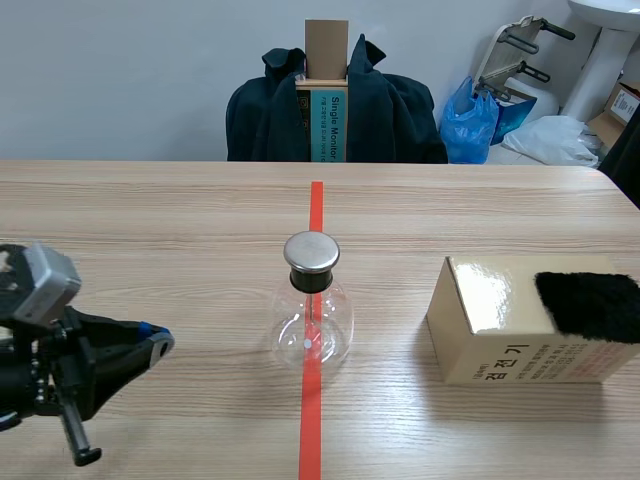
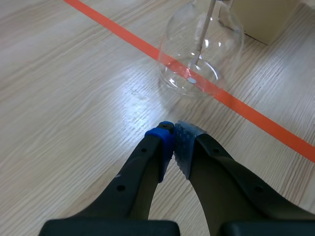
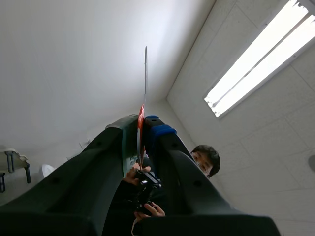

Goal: Do the electroscope experiment.
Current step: 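Bring the plate to the electroscope and point at the metal foil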

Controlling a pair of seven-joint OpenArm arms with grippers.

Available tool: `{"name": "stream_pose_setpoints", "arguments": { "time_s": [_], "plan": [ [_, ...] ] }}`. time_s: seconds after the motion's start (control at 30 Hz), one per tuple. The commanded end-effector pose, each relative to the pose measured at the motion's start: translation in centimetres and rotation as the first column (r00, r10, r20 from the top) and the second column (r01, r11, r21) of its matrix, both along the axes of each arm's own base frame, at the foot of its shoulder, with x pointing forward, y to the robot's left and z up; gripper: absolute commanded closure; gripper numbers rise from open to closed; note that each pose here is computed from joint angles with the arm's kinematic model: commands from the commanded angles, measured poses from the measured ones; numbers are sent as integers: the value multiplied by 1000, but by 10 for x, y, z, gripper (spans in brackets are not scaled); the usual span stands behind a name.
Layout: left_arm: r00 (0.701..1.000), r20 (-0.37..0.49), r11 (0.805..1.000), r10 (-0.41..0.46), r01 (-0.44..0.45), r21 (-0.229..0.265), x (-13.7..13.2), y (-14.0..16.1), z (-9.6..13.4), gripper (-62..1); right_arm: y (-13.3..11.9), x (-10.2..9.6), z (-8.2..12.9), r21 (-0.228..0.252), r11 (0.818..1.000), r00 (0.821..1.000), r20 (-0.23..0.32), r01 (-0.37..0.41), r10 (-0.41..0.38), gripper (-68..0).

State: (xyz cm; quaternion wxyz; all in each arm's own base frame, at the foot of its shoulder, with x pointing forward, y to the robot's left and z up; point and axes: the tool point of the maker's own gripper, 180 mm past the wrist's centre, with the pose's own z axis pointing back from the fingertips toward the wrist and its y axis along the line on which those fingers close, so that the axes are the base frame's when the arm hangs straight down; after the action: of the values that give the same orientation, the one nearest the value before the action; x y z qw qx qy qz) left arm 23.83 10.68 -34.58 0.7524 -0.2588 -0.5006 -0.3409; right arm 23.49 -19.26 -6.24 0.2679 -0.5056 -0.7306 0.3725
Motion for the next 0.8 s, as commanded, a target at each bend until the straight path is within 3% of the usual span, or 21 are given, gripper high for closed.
{"name": "stream_pose_setpoints", "arguments": {
  "time_s": [0.0, 0.1, 0.23, 0.57, 0.77],
  "plan": [
    [999, 40, 998, -5, 7, -55, 10, -14, 12, -27, 5, -4, 12, 15, 1000, 997, 78, -6, 5, -8],
    [1000, 24, 997, -8, 9, -72, 19, -25, 0, -27, 20, -1, 7, 37, 999, 996, 85, -40, 37, -8],
    [1000, 20, 999, -6, 7, -47, 27, -37, -15, -27, 48, 6, -10, 41, 996, 994, 76, -82, 79, -8],
    [1000, 25, 999, -7, 8, -43, 27, -55, -28, -27, 116, 21, -96, 28, 985, 977, -119, -173, 175, -8],
    [999, 37, 999, 8, -7, -40, 30, -57, -28, -27, 134, 19, -140, -18, 981, 954, -237, -195, 185, -8]
  ]
}}
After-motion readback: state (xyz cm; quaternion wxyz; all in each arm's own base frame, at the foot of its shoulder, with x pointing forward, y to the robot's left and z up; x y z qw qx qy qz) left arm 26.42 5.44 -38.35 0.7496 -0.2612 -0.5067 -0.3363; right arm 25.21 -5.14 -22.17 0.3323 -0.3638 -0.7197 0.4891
